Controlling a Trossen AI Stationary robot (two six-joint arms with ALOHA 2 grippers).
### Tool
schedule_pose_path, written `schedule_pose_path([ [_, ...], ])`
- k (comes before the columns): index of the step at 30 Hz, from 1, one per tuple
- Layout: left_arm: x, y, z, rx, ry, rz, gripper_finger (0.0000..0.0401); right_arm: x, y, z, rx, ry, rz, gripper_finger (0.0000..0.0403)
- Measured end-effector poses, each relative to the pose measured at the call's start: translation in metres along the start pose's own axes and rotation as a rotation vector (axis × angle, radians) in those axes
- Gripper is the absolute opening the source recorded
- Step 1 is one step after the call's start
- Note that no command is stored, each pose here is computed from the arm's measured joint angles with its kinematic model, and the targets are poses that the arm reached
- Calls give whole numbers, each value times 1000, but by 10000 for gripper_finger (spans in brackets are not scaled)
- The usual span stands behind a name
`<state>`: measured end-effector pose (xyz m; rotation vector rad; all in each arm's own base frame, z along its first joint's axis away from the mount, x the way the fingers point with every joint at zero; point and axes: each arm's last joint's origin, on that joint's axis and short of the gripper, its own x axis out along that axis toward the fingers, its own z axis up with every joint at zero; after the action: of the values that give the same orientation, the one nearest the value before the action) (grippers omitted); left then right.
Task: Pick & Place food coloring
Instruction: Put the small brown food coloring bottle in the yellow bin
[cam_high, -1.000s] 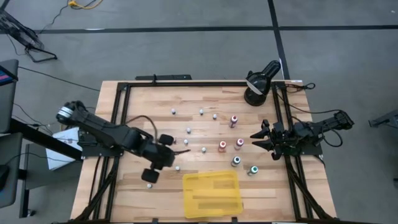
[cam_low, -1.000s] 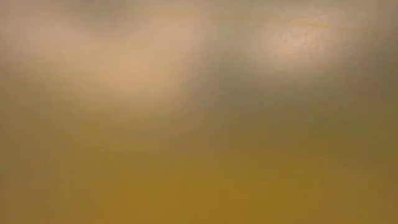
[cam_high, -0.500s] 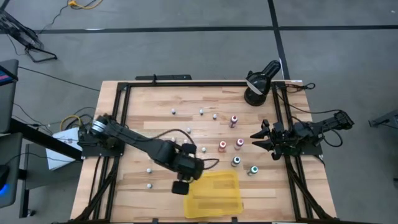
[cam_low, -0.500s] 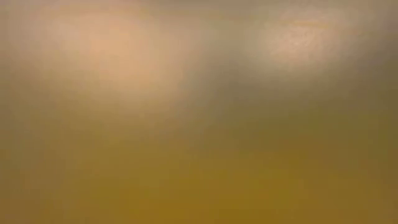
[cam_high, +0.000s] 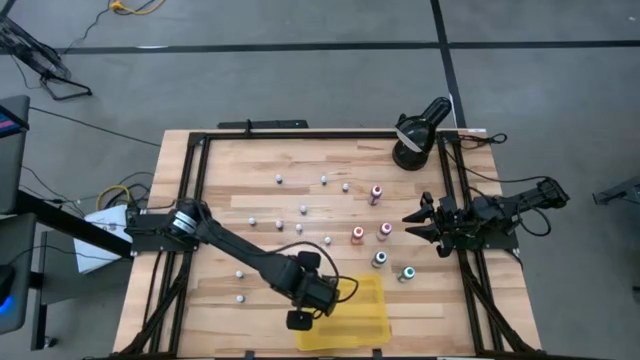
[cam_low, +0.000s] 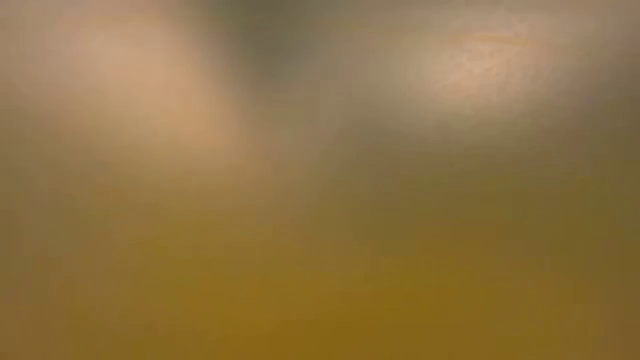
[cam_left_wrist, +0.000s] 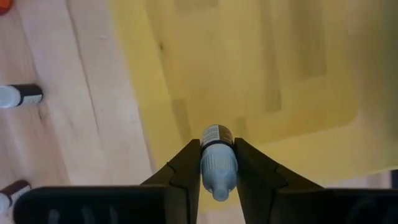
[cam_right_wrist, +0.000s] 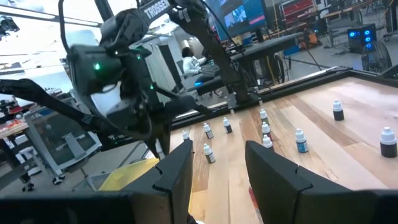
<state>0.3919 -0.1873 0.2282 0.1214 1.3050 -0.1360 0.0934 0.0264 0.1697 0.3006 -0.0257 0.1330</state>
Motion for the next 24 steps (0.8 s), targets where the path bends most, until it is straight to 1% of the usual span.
schedule_pose_path([
  [6, 12, -1, 1, 110, 20, -6, 71, 0, 0, 0, 0, 0, 0, 136],
  [13, 32, -3, 1, 325, 61, -30, 70, 0, 0, 0, 0, 0, 0, 138],
  [16, 36, -4, 1, 428, 68, -49, 71, 0, 0, 0, 0, 1, 0, 137],
  [19, 37, -4, 1, 534, 69, -46, 71, 0, 0, 0, 0, 1, 0, 137],
  [21, 37, -2, 1, 577, 68, -45, 71, 0, 0, 0, 0, 1, -1, 139],
  [24, 39, 1, 2, 601, 71, -48, 72, 0, 0, 0, 0, 0, 0, 138],
])
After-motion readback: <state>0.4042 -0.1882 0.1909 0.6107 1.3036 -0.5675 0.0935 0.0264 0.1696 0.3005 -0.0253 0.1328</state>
